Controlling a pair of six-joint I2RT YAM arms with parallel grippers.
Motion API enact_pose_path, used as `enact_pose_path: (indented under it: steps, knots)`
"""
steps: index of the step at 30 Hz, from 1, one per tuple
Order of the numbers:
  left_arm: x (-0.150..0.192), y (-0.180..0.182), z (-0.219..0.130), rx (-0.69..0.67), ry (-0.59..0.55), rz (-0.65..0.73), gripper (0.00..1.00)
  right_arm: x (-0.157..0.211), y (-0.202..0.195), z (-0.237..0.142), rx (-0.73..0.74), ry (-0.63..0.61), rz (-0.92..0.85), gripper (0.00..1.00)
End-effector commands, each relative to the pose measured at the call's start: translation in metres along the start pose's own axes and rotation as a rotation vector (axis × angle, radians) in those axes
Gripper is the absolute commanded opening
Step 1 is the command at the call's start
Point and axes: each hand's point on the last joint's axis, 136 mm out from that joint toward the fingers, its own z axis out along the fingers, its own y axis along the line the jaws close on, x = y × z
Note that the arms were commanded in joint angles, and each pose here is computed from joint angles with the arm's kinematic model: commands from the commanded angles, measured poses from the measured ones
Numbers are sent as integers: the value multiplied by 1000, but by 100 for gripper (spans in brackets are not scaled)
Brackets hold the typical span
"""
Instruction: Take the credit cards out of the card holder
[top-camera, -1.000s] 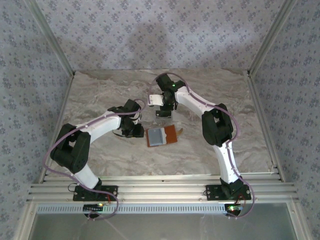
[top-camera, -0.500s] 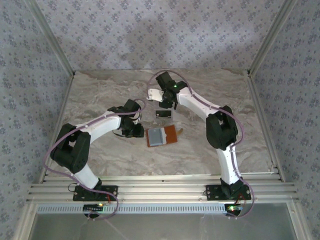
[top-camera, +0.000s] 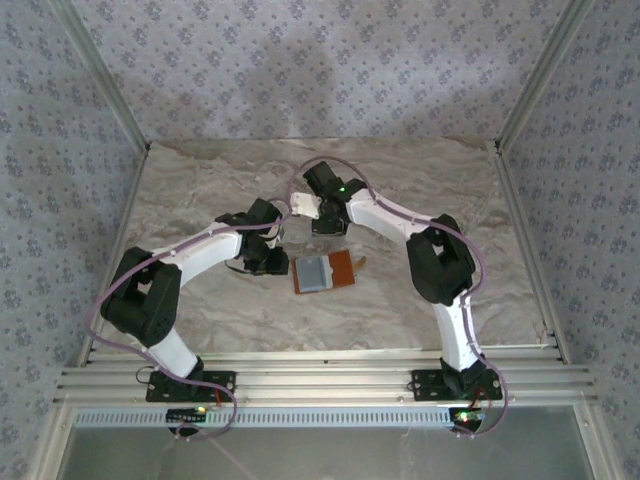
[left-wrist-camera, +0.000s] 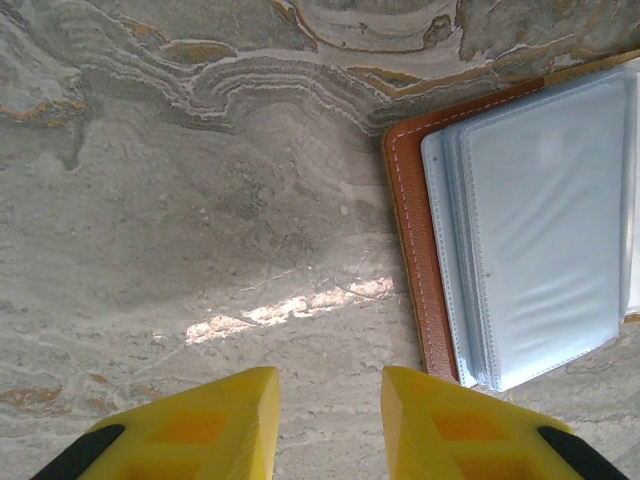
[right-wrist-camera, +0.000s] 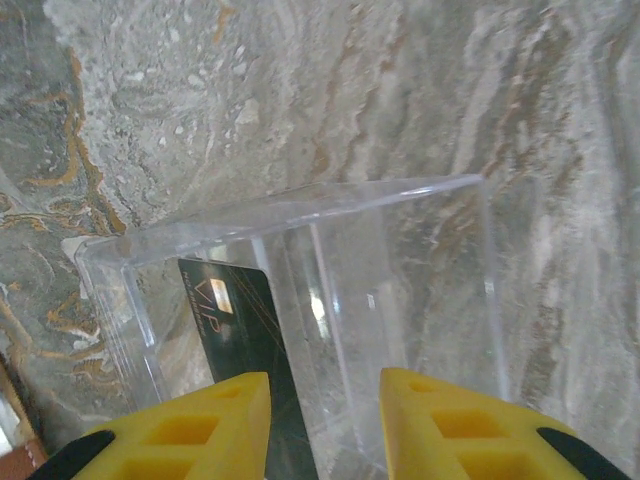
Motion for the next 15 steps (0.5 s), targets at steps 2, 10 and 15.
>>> enact_pose_path:
  steps: [2,10,15]
  knots:
    - [3,0,-8,13,-6,-12,33,4,8,18,-15,27,5,36]
    - [0,-2,-10,16,-10,-7,33,-7,0,6,5,-11,3,36]
    - [0,-2,-10,16,-11,-8,33,-20,-8,-21,24,-94,39,36]
